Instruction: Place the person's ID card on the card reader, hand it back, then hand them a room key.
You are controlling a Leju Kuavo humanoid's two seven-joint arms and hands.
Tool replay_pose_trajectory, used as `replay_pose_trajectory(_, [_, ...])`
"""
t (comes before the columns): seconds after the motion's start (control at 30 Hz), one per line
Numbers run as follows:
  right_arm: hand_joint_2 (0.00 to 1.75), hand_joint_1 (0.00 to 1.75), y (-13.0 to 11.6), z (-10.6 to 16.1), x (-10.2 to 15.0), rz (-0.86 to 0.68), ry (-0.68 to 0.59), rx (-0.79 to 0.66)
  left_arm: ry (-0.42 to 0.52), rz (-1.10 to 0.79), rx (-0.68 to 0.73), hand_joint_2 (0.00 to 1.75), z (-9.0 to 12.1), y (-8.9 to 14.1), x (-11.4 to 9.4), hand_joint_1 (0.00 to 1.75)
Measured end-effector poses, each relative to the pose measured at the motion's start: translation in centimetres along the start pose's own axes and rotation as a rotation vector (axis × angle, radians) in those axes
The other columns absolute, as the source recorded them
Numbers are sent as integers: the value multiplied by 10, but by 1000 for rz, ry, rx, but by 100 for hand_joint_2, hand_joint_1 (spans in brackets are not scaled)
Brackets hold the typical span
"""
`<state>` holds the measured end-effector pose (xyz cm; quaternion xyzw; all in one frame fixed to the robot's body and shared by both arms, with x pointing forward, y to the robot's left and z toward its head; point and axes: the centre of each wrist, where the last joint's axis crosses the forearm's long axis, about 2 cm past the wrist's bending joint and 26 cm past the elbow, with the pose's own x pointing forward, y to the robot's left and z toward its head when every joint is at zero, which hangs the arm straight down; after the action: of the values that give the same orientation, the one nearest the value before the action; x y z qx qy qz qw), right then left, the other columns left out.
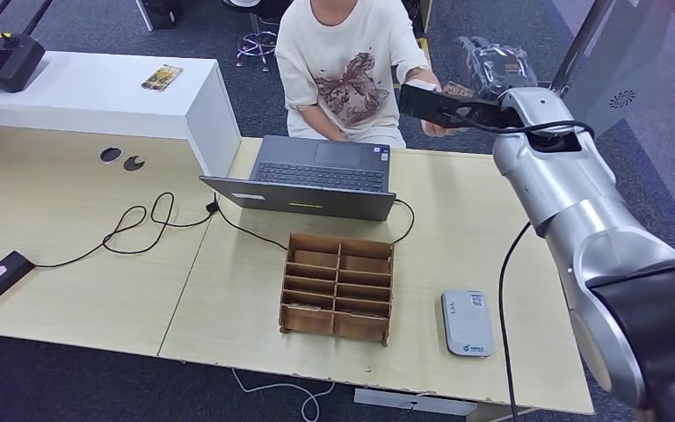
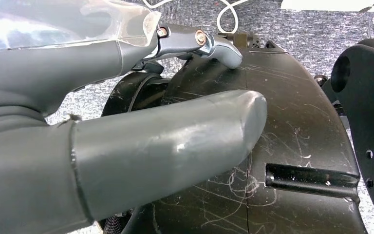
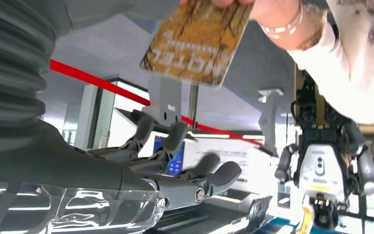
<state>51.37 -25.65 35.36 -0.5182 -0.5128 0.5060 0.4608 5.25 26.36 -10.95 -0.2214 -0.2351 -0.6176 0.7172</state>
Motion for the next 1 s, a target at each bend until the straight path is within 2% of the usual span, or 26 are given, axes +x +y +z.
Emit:
replay_pose_trajectory(0.2, [175, 0, -3, 1, -1, -109, 7, -161, 2, -1, 1, 0, 0, 0, 0, 0])
replay_pose_trajectory(0.37, [175, 0, 2, 6, -4, -307, -46, -305, 11, -5, 7, 0, -1, -1, 1, 0])
replay_pose_trajectory(0.57, [175, 0, 38, 23, -10, -596, -136, -419, 28, -13, 26, 0, -3, -4, 4, 0])
replay_pose_trajectory(0.7, [175, 0, 70, 49, -24, -792, -151, -513, 43, -19, 39, 0, -5, -7, 5, 0])
replay_pose_trajectory(0.87, [175, 0, 109, 98, -46, -1055, -112, -672, 59, -25, 56, 0, -6, -11, 6, 0])
replay_pose_trajectory(1.0, [175, 0, 133, 139, -63, -1162, -95, -746, 73, -28, 64, 0, -6, -12, 7, 0])
